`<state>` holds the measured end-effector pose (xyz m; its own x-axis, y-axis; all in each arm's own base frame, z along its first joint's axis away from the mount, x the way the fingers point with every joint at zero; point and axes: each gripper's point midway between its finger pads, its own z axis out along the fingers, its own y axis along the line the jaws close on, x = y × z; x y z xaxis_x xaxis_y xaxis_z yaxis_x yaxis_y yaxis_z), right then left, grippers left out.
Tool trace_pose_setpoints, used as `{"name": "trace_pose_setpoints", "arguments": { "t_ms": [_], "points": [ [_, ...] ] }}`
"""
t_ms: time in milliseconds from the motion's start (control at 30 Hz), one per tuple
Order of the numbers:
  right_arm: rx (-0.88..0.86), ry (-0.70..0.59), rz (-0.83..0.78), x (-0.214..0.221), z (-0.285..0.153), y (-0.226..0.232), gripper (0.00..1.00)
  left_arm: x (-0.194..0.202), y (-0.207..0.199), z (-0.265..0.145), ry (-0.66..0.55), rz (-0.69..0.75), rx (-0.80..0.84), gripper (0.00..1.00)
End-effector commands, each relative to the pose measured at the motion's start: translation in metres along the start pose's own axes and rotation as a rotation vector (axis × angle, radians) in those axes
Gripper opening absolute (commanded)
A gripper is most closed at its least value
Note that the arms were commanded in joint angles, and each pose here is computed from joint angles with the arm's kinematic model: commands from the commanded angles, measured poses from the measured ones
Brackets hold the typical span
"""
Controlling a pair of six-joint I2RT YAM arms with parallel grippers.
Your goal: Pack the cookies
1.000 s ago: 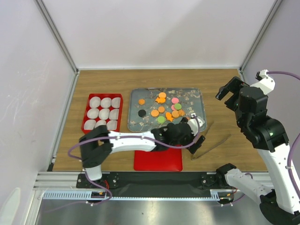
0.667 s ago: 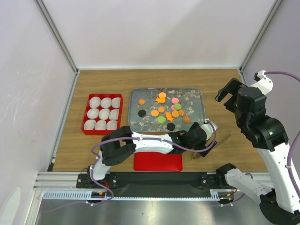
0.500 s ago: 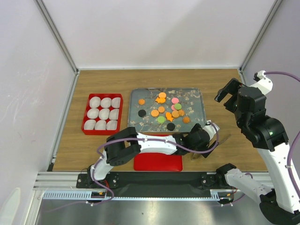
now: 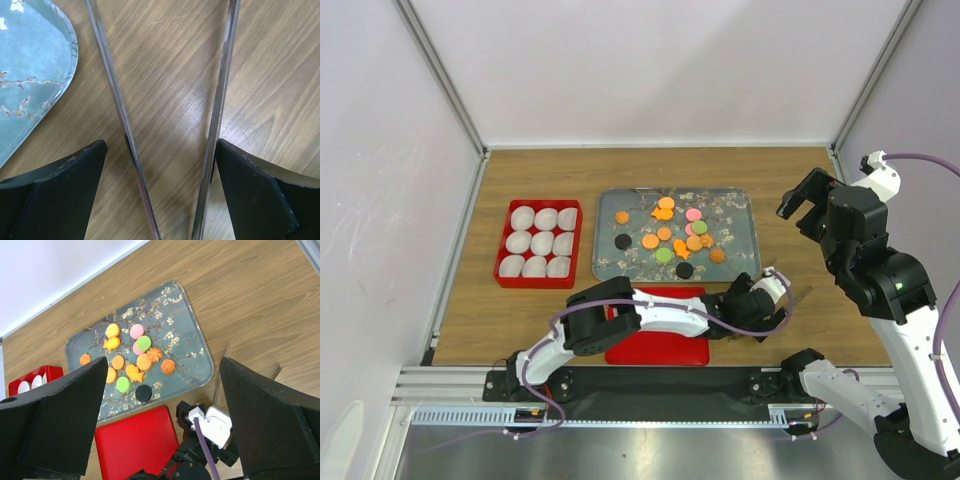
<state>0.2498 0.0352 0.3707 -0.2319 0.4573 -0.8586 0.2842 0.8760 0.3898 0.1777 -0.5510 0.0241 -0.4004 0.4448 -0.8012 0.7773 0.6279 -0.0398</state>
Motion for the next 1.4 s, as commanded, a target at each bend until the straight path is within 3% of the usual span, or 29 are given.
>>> {"name": "trace_pose_setpoints", "arguments": {
  "t_ms": [0, 500, 733, 1067, 1367],
  "points": [
    [-0.007, -0.011, 0.016, -0.003, -0.005, -0.002, 1.00, -0.020, -0.009, 0.005, -0.071, -0.047, -0.010, 0.95],
    [-0.013, -0.011, 0.032, 0.000, -0.008, -0.005, 1.00, -0.005, -0.010, 0.015, -0.069, -0.042, -0.046, 0.81],
    [-0.015, -0.023, 0.035, -0.003, -0.012, -0.007, 1.00, -0.033, -0.012, 0.000, -0.122, -0.031, -0.028, 0.65],
    [-0.012, -0.053, 0.032, -0.017, -0.019, -0.008, 1.00, -0.085, -0.013, -0.034, -0.217, -0.027, -0.009, 0.65],
    [-0.001, -0.065, 0.026, -0.021, -0.021, -0.010, 1.00, -0.106, -0.009, -0.059, -0.264, -0.037, -0.001, 0.65]
  ]
}}
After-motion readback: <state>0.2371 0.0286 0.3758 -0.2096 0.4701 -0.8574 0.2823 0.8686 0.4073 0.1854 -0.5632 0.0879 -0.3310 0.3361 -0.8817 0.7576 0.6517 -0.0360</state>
